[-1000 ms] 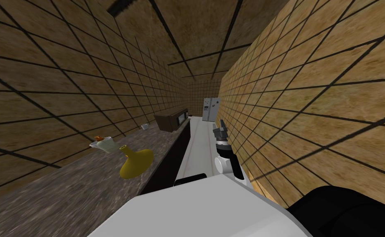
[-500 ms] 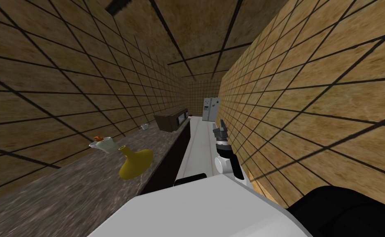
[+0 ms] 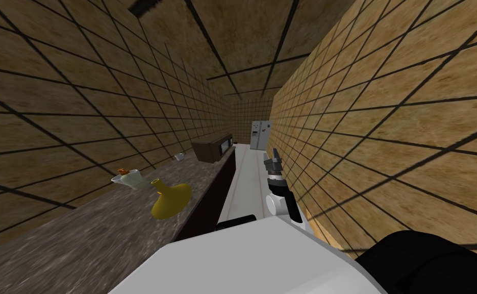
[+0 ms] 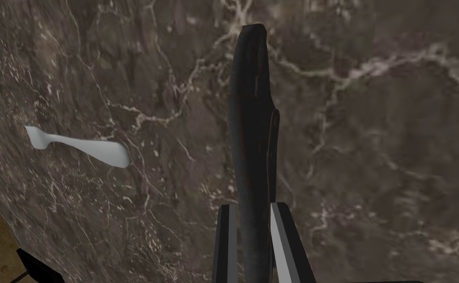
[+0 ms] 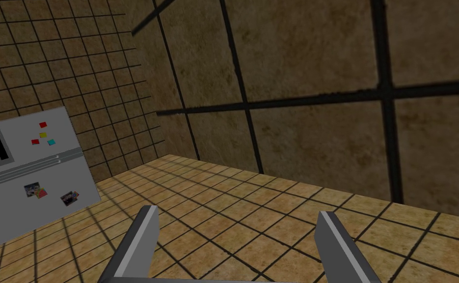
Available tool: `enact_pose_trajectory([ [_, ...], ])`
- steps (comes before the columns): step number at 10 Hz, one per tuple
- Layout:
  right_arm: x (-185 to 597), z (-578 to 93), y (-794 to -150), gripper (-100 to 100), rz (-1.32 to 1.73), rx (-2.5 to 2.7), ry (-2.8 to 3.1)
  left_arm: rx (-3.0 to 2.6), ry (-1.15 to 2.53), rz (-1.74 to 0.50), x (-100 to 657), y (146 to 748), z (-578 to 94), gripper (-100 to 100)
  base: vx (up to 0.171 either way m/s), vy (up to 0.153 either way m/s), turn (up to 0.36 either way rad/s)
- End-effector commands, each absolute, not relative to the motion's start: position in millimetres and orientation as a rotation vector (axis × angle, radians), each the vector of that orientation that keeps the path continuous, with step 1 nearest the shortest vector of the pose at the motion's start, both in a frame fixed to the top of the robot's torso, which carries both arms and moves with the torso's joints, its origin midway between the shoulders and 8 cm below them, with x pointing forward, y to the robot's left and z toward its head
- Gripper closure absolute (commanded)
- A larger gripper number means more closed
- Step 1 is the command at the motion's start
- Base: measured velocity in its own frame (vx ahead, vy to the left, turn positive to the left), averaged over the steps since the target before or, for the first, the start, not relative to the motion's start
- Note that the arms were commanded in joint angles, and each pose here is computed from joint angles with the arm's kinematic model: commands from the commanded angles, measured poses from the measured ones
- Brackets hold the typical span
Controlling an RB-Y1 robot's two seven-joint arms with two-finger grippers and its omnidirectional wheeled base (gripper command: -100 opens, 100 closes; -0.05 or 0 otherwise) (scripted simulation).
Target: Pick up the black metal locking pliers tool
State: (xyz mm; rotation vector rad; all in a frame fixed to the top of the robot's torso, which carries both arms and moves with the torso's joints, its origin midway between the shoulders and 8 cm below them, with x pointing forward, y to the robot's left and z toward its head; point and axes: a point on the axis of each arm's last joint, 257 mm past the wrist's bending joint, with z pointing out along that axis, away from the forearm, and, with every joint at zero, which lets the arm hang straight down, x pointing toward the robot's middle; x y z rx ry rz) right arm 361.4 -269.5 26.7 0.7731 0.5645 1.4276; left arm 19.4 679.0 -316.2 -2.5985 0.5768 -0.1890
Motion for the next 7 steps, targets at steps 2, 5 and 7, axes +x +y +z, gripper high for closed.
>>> enact_pose_trajectory([
  [2, 361, 27, -270, 0, 1.428, 0.773, 0.565, -2.602, 0.566, -0.185, 26, 671, -313, 100, -0.058, 0.037, -0.034],
  [5, 361, 27, -270, 0, 1.428, 0.773, 0.565, -2.604, 0.554, -0.182, 34, 659, -309, 100, -0.048, 0.034, -0.03],
  [7, 361, 27, -270, 0, 1.428, 0.773, 0.565, -2.604, 0.551, -0.176, 40, 646, -305, 100, -0.054, 0.023, -0.033],
])
